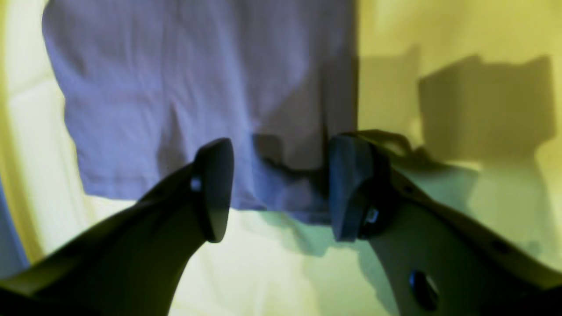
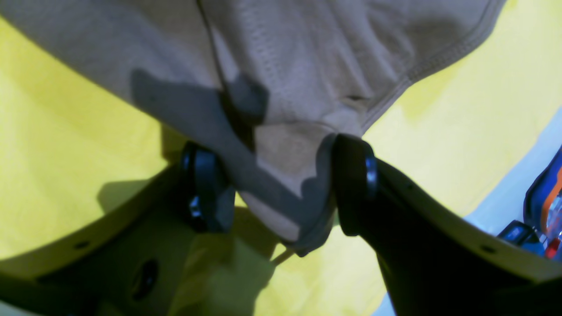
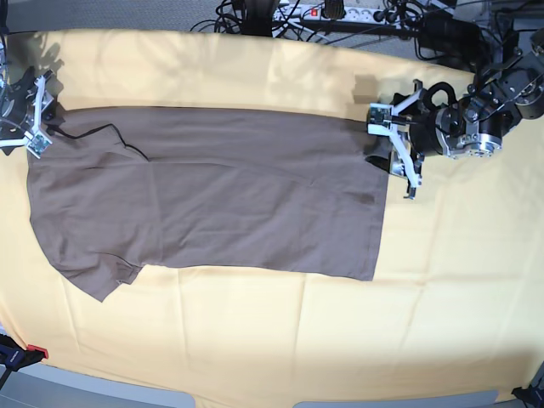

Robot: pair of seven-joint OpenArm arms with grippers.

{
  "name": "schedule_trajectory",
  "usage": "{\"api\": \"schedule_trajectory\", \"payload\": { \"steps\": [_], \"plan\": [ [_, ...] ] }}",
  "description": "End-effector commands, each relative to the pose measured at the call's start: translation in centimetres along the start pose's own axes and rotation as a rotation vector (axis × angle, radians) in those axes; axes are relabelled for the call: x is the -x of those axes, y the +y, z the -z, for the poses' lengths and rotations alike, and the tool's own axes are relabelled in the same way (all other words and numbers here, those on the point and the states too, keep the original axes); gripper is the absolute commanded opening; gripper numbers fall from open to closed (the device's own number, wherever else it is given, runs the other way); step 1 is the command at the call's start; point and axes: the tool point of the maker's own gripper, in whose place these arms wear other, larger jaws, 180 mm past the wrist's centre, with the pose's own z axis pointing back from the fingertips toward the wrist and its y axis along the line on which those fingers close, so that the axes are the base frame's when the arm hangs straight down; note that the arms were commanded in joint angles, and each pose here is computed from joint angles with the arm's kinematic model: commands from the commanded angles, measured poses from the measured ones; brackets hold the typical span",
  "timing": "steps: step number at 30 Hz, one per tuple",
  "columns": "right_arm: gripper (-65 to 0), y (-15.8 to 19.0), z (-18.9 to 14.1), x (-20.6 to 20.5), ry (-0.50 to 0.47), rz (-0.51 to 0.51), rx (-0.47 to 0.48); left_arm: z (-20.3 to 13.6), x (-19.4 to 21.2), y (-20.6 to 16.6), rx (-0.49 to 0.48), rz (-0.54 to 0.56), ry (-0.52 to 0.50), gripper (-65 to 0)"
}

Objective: Fold the T-shirt properly
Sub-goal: 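Drag the held edge further to stretch the shirt flat with both grippers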

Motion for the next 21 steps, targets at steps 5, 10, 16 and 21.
{"api": "schedule_trajectory", "payload": {
  "steps": [5,10,16,21],
  "plan": [
    [-28.2,-1.2,-0.5,-0.5,-0.018,-0.005,0.027,-0.1,0.4,2.3,-0.099,0.029,0.009,-31.4],
    [-28.2,-1.3,-0.5,-0.5,-0.017,-0.004,0.028,0.0,-0.1,3.9,-0.182,0.012,-0.008,-31.4],
    [-48.1,-1.3,-0.5,-0.5,-0.016,-0.006,0.029,0.1,-0.1,3.8,-0.176,0.012,-0.006,-65.0],
    [-65.0,-1.3,-0.6,-0.2,0.004,-0.010,0.027,-0.1,-0.6,3.8,-0.178,0.020,-0.017,-65.0]
  ]
}}
